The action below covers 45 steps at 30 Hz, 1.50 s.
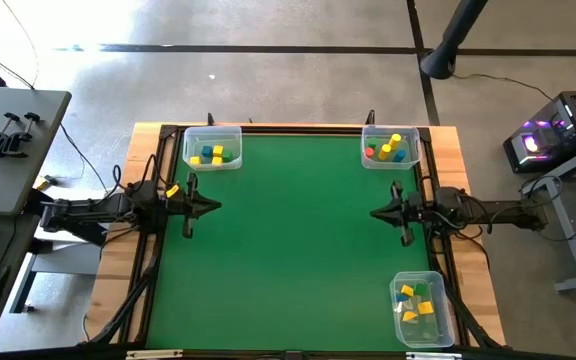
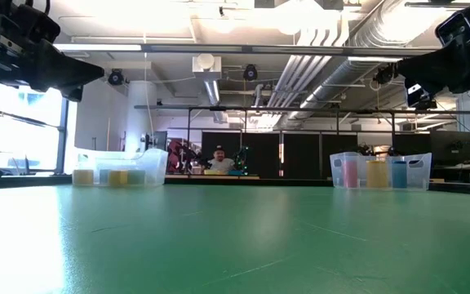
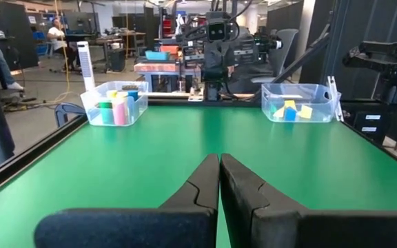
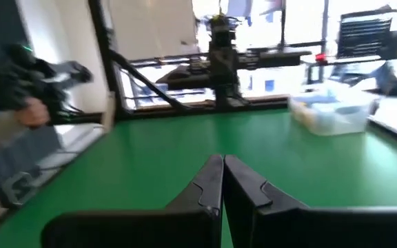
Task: Sort blocks by size
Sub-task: Return to Home Position
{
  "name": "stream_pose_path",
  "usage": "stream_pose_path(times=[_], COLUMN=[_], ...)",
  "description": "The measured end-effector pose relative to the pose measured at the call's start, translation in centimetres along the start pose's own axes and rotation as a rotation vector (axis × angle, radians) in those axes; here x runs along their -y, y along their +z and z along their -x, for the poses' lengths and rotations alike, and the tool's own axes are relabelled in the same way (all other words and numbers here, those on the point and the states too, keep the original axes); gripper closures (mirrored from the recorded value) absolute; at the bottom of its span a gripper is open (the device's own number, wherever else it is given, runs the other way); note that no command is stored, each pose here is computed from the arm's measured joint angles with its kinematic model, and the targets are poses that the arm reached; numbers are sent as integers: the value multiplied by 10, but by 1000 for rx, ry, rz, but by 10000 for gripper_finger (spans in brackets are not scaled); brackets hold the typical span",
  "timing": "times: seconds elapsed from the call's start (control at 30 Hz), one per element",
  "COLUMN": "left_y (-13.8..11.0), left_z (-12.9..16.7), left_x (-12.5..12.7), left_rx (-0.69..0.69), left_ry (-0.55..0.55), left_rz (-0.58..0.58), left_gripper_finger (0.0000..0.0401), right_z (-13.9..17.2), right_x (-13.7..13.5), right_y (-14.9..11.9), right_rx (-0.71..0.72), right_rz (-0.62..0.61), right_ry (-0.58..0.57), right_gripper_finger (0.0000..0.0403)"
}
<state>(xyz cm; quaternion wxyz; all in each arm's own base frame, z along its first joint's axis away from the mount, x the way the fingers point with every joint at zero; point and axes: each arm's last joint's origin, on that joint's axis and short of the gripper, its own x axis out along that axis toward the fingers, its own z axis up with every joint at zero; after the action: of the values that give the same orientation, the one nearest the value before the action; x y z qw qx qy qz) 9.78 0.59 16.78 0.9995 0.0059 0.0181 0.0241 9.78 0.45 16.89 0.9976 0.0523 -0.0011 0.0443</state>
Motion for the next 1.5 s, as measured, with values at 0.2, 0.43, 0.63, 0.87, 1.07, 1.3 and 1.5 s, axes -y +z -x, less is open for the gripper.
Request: stream_pose_path(times=[0.2, 0.43, 0.63, 0.87, 1.07, 1.3, 1.5], left_y=[0, 0, 0, 0, 0, 0, 0], left_z=[0, 0, 0, 0, 0, 0, 0], left_x=[0, 0, 0, 0, 0, 0, 0], left_rx=[-1, -2, -1, -1, -1, -1, -1], left_ry=[2, 2, 2, 2, 2, 2, 2], left_rz=[0, -6, -6, -6, -6, -6, -6], left_gripper_finger=[400, 400, 400, 400, 400, 400, 400], right_z=[-1, -1, -1, -1, -1, -1, -1], right_x=[2, 2, 2, 2, 2, 2, 2], right_y=[-3, -3, -3, -3, -3, -3, -3], right_rx=[-29, -29, -27, -27, -26, -26, -26], right_rz=[136, 55, -12, -10, -10, -11, -10], right_ry=[-58, -58, -56, -56, -56, -56, -56], right_gripper_finger=[403, 403, 403, 403, 402, 402, 402])
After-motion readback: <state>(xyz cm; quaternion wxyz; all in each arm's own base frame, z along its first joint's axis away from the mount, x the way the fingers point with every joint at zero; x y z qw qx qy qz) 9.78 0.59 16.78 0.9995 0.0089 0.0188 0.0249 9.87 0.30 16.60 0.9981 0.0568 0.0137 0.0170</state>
